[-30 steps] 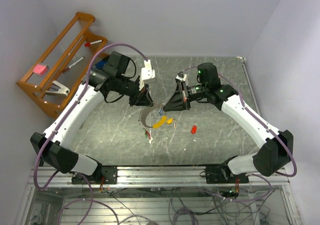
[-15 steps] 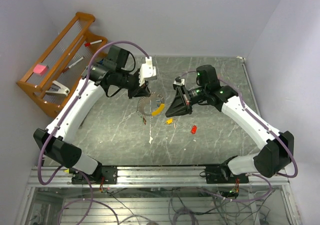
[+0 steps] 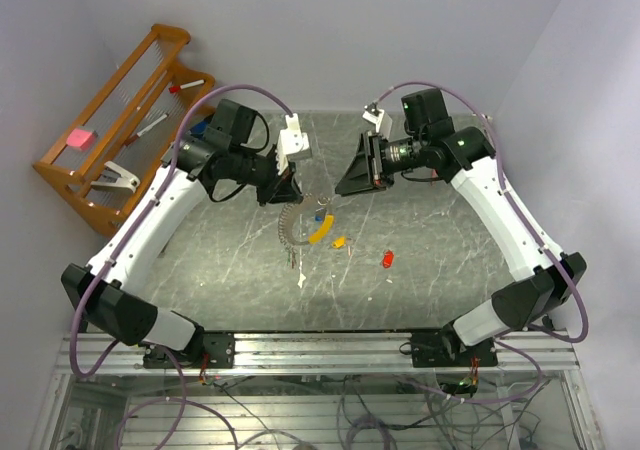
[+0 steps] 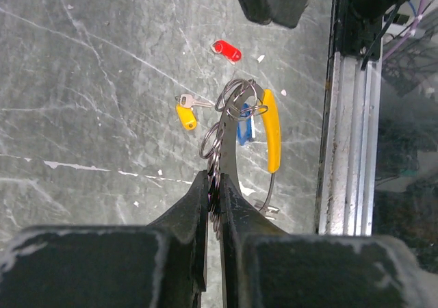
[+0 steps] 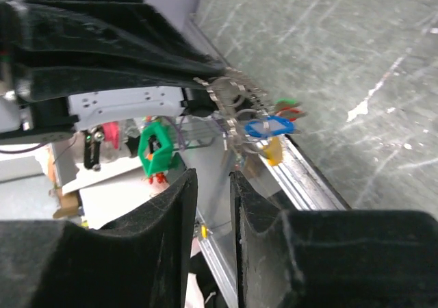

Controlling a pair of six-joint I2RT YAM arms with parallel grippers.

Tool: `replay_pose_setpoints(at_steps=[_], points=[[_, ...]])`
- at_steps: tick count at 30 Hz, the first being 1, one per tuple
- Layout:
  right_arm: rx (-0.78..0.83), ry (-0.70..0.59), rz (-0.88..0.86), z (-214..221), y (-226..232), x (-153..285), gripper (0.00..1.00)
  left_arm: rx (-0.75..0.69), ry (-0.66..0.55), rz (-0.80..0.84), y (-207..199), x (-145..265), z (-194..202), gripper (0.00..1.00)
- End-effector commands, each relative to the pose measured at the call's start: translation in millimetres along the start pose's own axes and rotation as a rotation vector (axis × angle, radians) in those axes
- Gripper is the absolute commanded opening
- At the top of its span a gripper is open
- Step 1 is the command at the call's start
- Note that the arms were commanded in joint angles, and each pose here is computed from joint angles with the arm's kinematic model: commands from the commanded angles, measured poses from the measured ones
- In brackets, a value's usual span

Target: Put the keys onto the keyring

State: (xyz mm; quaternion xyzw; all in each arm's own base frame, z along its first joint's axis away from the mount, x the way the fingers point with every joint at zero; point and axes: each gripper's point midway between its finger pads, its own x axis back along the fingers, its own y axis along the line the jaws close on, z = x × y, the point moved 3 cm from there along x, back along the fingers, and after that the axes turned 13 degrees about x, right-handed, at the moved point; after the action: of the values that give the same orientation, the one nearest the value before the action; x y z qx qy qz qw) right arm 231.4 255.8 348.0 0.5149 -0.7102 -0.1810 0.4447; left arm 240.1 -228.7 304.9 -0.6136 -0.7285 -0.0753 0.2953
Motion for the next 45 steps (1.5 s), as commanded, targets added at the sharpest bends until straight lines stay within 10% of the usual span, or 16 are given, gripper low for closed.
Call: replay_pose_setpoints(at_steps=[1, 45], points=[[0.026, -0.004, 0.15, 8.2, -16.8, 4.0, 0.27, 0.043, -0.091, -0.016, -8.6, 6.7, -17.2, 0.07], [0.066, 0.008, 0.08, 7.6, 2.2, -9.0, 0.25, 0.174, -0.115, 0.16, -27.4, 0.6, -33.4, 0.07]])
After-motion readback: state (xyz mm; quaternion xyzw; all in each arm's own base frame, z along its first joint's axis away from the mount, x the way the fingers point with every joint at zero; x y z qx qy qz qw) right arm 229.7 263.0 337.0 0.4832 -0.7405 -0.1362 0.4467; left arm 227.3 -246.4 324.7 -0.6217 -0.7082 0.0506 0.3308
